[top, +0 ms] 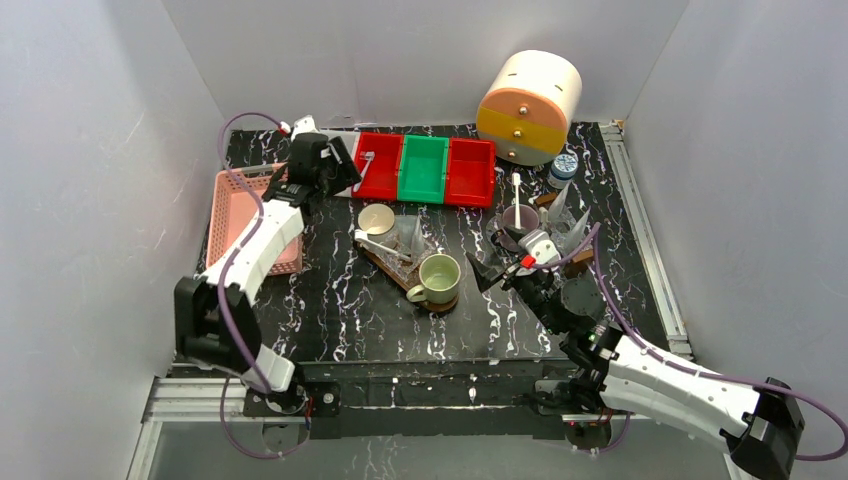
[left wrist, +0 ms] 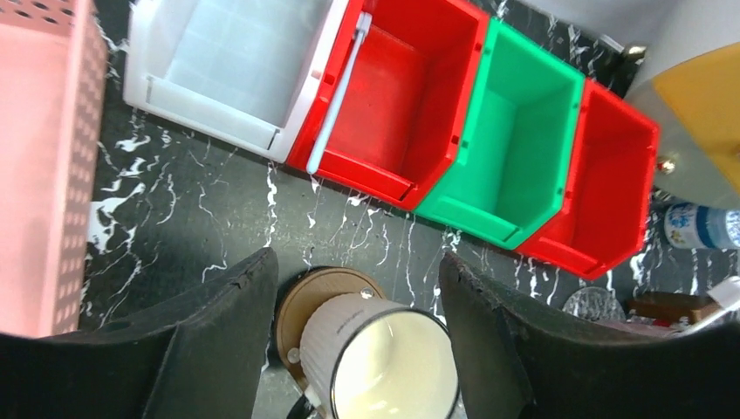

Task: Prepare toiletry sets of a toothbrush and toothpaste on the tray
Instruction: Pick up the toothbrush from the storage box.

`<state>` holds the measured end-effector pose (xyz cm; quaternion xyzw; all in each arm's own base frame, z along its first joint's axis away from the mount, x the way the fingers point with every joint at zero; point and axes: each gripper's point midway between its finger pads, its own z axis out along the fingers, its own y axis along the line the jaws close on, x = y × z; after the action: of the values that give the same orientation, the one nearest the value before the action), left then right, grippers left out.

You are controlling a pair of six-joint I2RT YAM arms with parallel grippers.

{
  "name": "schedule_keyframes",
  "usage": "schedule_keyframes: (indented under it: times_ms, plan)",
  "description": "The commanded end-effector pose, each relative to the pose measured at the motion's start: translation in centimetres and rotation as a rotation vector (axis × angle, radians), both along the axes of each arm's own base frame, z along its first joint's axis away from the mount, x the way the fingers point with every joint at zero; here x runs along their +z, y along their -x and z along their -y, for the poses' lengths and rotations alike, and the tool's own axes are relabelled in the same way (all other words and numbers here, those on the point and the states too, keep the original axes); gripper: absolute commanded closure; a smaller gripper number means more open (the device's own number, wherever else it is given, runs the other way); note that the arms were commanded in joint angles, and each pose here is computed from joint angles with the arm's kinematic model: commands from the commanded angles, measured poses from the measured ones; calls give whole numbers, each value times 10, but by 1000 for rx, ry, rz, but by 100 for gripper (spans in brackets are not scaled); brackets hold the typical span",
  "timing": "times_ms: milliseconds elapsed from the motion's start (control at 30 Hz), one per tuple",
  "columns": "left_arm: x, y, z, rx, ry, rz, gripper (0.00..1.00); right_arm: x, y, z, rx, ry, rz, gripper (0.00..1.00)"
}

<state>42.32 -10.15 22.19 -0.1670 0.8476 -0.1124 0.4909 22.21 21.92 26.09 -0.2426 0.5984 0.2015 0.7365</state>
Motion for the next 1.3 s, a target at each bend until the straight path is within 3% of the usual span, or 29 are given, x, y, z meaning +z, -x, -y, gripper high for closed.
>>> schedule_keyframes:
  times_ms: [0, 500, 900, 1267]
  plan:
    - [-28, -18, 6, -63, 57, -121, 38, 26, 0, 5, -19, -62, 12, 1]
    - [-101, -77, 8, -118, -20, -296, 53, 20, -5, 3, -33, -34, -3, 1]
    - [-132, -90, 8, -135, -70, -360, 62, 14, -10, -1, -42, -13, -12, 1]
    - [-143, -96, 18, -176, -39, -378, 73, 9, -11, -3, -43, -3, -18, 1]
